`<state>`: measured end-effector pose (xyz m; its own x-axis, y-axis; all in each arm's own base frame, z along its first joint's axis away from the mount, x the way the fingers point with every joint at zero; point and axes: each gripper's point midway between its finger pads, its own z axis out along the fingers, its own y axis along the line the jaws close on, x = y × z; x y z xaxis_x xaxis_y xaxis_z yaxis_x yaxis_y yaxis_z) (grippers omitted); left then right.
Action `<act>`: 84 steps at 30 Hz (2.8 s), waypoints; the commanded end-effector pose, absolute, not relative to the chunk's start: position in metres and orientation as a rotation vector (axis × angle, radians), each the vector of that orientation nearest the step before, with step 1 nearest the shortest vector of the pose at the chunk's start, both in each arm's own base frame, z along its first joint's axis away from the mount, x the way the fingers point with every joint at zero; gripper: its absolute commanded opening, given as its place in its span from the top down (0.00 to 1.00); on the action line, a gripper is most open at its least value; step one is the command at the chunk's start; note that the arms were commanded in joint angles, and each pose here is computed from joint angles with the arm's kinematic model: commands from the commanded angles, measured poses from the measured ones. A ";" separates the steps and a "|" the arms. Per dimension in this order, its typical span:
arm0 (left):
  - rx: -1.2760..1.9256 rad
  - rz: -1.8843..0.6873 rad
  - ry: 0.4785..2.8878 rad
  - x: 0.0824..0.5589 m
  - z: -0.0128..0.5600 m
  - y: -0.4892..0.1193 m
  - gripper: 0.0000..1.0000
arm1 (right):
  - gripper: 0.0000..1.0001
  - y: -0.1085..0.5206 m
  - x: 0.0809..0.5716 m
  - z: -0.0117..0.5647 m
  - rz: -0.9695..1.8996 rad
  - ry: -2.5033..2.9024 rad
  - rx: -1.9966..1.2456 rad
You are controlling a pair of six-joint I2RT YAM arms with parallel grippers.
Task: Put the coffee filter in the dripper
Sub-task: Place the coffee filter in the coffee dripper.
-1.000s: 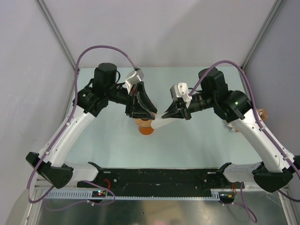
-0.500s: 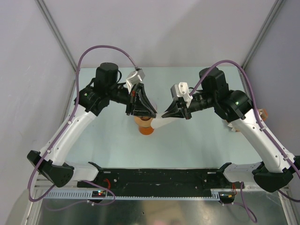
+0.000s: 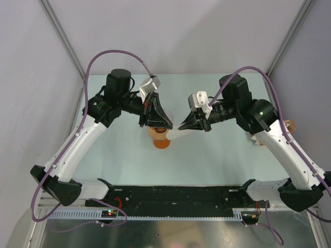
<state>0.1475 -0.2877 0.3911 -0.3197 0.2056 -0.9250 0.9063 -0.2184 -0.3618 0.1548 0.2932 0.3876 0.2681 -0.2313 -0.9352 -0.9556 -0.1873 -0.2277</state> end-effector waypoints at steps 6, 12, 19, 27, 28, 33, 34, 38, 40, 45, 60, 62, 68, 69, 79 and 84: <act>1.363 -1.592 1.411 0.140 0.406 -0.287 0.92 | 1.00 0.291 0.148 0.401 0.973 1.043 -1.645; 1.362 -1.596 1.417 0.142 0.406 -0.289 1.00 | 1.00 0.292 0.148 0.404 0.971 1.034 -1.638; 1.362 -1.606 1.425 0.143 0.404 -0.289 1.00 | 1.00 0.294 0.146 0.408 0.956 0.995 -1.646; 1.350 -1.638 1.453 0.142 0.403 -0.290 1.00 | 1.00 0.298 0.148 0.412 0.939 0.974 -1.637; 1.353 -1.642 1.452 0.142 0.403 -0.290 1.00 | 1.00 0.299 0.149 0.413 0.937 0.975 -1.634; 1.360 -1.655 1.445 0.142 0.404 -0.291 1.00 | 1.00 0.301 0.156 0.413 0.914 1.002 -1.611; 1.360 -1.654 1.444 0.142 0.404 -0.291 1.00 | 1.00 0.302 0.159 0.413 0.907 1.012 -1.603; 1.360 -1.651 1.444 0.143 0.404 -0.291 1.00 | 1.00 0.305 0.164 0.415 0.900 1.032 -1.582; 1.357 -1.648 1.448 0.144 0.403 -0.291 1.00 | 1.00 0.306 0.165 0.414 0.905 1.043 -1.577; 1.345 -1.637 1.465 0.145 0.402 -0.293 1.00 | 1.00 0.308 0.162 0.413 0.921 1.060 -1.573; 1.261 -1.620 1.565 0.157 0.397 -0.297 1.00 | 1.00 0.309 0.152 0.401 0.946 1.116 -1.572; 1.238 -1.606 1.588 0.161 0.395 -0.299 1.00 | 1.00 0.310 0.155 0.399 0.940 1.151 -1.553; 1.146 -1.524 1.657 0.176 0.390 -0.301 1.00 | 1.00 0.310 0.162 0.393 0.943 1.254 -1.499; 1.135 -1.513 1.661 0.177 0.390 -0.301 1.00 | 1.00 0.310 0.162 0.392 0.948 1.263 -1.492; 1.080 -1.416 1.651 0.187 0.391 -0.302 0.96 | 1.00 0.310 0.166 0.392 0.960 1.271 -1.441; 1.035 -1.347 1.607 0.190 0.399 -0.291 0.55 | 1.00 0.298 0.171 0.393 0.963 1.264 -1.425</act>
<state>0.1800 -0.2969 0.3754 -0.4778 0.1957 -0.8564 0.8773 0.0557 -0.4767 0.1824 0.3016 0.3763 0.1239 -0.2975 -0.9467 -0.9883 0.0485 -0.1446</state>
